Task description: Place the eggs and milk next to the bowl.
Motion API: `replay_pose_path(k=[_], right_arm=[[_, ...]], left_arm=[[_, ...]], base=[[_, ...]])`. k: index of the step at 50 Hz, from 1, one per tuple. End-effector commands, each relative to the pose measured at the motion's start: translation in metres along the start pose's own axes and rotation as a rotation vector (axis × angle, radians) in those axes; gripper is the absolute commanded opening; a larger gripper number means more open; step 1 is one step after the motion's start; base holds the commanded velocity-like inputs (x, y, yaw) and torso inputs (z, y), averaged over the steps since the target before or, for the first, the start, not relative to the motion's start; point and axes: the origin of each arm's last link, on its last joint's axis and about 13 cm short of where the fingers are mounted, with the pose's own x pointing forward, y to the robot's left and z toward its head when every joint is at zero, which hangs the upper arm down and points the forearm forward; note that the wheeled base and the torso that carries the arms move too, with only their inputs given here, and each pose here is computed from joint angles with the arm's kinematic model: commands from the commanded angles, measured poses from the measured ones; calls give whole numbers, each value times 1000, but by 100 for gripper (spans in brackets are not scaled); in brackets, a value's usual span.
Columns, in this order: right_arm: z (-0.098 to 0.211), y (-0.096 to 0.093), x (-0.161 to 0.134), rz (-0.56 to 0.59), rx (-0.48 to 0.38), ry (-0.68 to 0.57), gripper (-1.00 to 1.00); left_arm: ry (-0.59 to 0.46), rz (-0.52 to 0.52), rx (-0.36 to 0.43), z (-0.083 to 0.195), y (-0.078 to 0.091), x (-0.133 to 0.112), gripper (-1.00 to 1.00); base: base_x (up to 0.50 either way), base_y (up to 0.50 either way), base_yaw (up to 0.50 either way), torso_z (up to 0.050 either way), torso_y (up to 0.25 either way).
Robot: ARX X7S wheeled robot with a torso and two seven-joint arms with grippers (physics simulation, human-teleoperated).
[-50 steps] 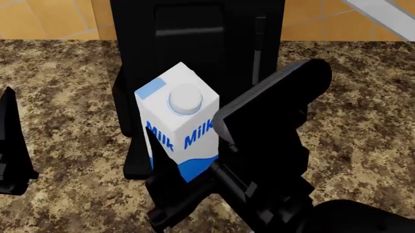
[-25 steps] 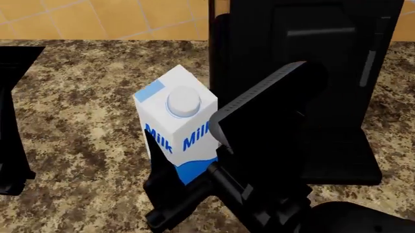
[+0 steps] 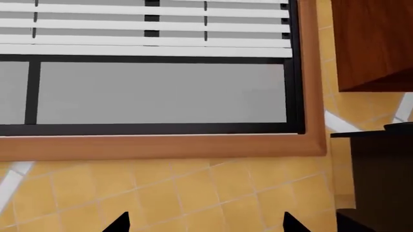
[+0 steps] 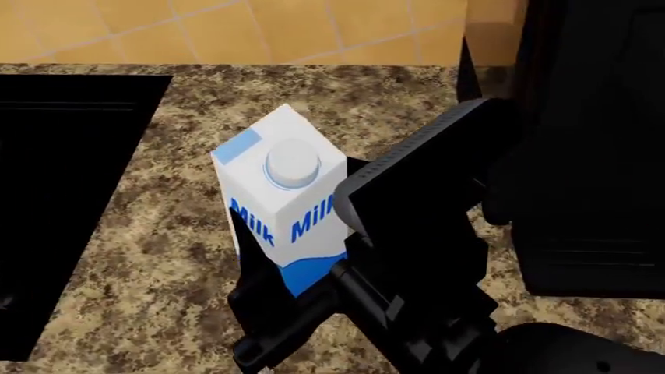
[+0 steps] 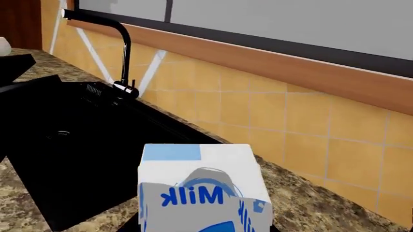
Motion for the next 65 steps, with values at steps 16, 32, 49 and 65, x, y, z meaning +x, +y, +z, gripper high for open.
replay_pose_path(k=[16,32,49,65], right_arm=[[12,-3,4,10,-51,-82,-100],[11,-3,3,6,-47,-82,-100],[12,-2,3,8,-50,-82,-100],[10,-2,3,6,-49,-84,-100]], left_arm=[[-47,38,7,1,4,5,100],[-48,38,6,1,4,5,100],[-52,41,9,3,5,4,100],[-53,41,13,4,5,3,100]], base=[[2,500,0,0,1],[1,500,0,0,1],[1,500,0,1,1],[1,500,0,0,1]])
